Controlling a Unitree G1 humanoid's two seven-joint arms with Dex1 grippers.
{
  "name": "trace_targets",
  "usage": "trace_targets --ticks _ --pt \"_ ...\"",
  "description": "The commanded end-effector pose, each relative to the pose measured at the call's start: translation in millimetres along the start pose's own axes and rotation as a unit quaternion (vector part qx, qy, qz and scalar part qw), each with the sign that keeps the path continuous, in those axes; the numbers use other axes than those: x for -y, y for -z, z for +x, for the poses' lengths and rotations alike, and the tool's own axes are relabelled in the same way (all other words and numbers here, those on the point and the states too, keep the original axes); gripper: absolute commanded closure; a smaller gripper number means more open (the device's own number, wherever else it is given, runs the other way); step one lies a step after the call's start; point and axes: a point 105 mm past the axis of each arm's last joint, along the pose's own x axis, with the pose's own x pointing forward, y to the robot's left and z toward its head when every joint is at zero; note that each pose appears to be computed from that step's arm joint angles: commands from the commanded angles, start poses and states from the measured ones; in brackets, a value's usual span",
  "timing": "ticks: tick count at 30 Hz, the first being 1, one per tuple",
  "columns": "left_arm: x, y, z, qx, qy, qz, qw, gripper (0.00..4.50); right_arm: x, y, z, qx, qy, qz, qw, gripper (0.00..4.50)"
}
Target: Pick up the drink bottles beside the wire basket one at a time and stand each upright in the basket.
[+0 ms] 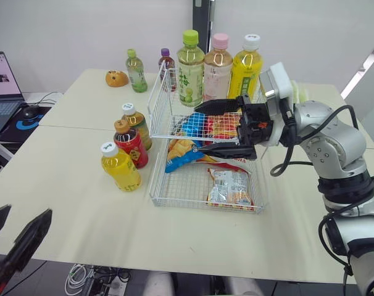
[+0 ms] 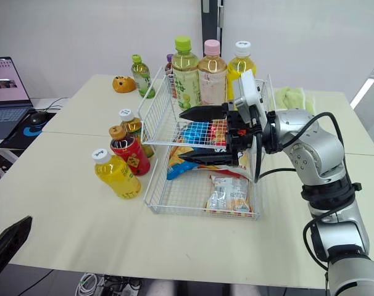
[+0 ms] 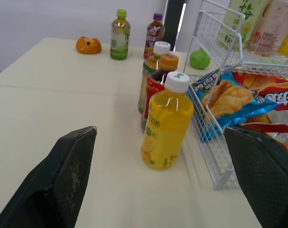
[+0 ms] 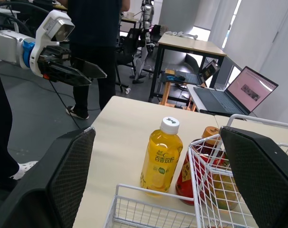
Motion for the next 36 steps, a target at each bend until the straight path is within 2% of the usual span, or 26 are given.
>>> trace_targets --ticks 1,13,20,29,33,36 --pt "2.1 -4.2 25.1 0.019 0.022 0.021 0.999 0.06 -1.2 -14.4 -4.4 0.006 0.014 -0.028 0.999 0.0" --pt "0.8 18.3 101.5 0.012 0.077 0.061 0.995 0.06 -3.7 -20.5 -15.7 -0.012 0.071 -0.04 0.997 0.0" --pt "3.6 23.9 125.1 0.021 0.093 0.073 0.993 0.06 -6.5 -23.4 -17.8 -0.018 0.088 -0.042 0.995 0.0" --pt "6.5 30.8 136.6 0.017 0.101 0.079 0.992 0.06 -9.8 -24.2 -18.4 -0.023 0.098 -0.04 0.994 0.0" --pt "6.8 32.2 139.5 0.018 0.102 0.077 0.992 0.91 -11.1 -23.0 -18.1 -0.024 0.1 -0.039 0.994 0.0" --pt "7.8 33.5 140.0 0.015 0.104 0.075 0.992 1.87 -11.0 -23.1 -18.0 -0.023 0.102 -0.039 0.994 0.0"
